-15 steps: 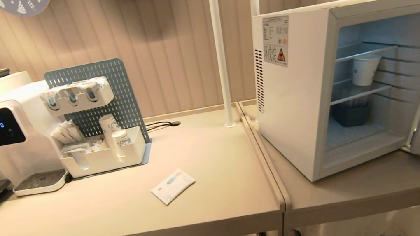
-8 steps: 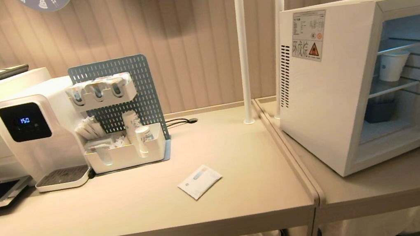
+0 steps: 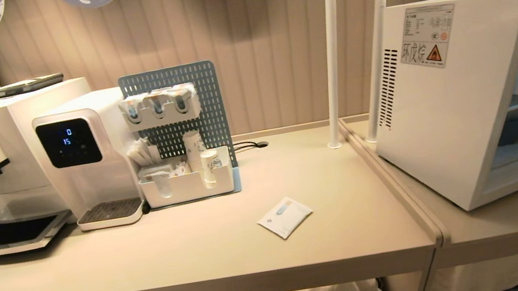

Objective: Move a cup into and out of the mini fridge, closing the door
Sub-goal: Place the yoghurt on the table

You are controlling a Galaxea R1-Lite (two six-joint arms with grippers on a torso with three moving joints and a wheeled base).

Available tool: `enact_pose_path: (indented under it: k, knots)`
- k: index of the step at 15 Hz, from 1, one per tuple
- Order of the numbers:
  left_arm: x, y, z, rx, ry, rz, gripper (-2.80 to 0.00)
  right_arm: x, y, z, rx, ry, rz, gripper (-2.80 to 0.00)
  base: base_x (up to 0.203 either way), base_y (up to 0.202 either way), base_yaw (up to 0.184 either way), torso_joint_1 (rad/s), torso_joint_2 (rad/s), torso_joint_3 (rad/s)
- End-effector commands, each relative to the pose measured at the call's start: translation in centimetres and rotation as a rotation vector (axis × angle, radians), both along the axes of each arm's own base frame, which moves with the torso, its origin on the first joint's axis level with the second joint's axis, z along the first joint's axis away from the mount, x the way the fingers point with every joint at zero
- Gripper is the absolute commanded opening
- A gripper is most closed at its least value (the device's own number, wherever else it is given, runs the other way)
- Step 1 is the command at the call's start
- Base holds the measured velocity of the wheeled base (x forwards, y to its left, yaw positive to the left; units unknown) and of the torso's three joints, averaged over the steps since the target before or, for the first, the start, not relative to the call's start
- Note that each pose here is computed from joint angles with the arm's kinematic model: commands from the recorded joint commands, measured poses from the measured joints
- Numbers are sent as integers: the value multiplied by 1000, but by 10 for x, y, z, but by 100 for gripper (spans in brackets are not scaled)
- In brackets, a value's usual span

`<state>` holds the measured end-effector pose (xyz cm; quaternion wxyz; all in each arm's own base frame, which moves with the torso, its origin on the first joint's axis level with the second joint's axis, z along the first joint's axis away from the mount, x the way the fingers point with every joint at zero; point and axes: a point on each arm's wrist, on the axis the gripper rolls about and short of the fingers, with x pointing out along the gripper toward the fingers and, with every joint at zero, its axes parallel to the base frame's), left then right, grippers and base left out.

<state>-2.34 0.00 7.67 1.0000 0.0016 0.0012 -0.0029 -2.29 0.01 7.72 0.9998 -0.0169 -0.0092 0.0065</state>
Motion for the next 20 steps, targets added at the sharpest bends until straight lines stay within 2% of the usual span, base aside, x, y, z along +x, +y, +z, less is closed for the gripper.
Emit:
enact_pose_path:
  k: [1,6,11,13,14,15,17,20]
  knots:
    - [0,0,0,0,1,1,-280,1,0,-3,0,12,1,-280,0,189,0,2,5,0]
    - [0,0,0,0,-1,1,-280,1,0,-3,0,10,0,-280,0,184,0,3,2,0]
    - [0,0,0,0,-1,1,-280,0,0,-2,-2,21,0,-280,0,20,-1,1,2,0]
    - [0,0,0,0,0,1,-280,-3,0,11,-3,-21,5,-280,0,0,0,0,0,0]
    - [0,0,0,0,-1,1,-280,-6,0,29,-3,-50,15,-280,0,0,0,0,0,0]
    - [0,0,0,0,0,1,-280,-5,1,46,-2,-35,29,-280,0,0,0,0,0,0]
    - [0,0,0,0,0,1,-280,16,1,77,5,79,55,-280,0,0,0,0,0,0]
    - [0,0,0,0,-1,1,-280,75,3,100,18,250,120,-280,0,0,0,0,0,0]
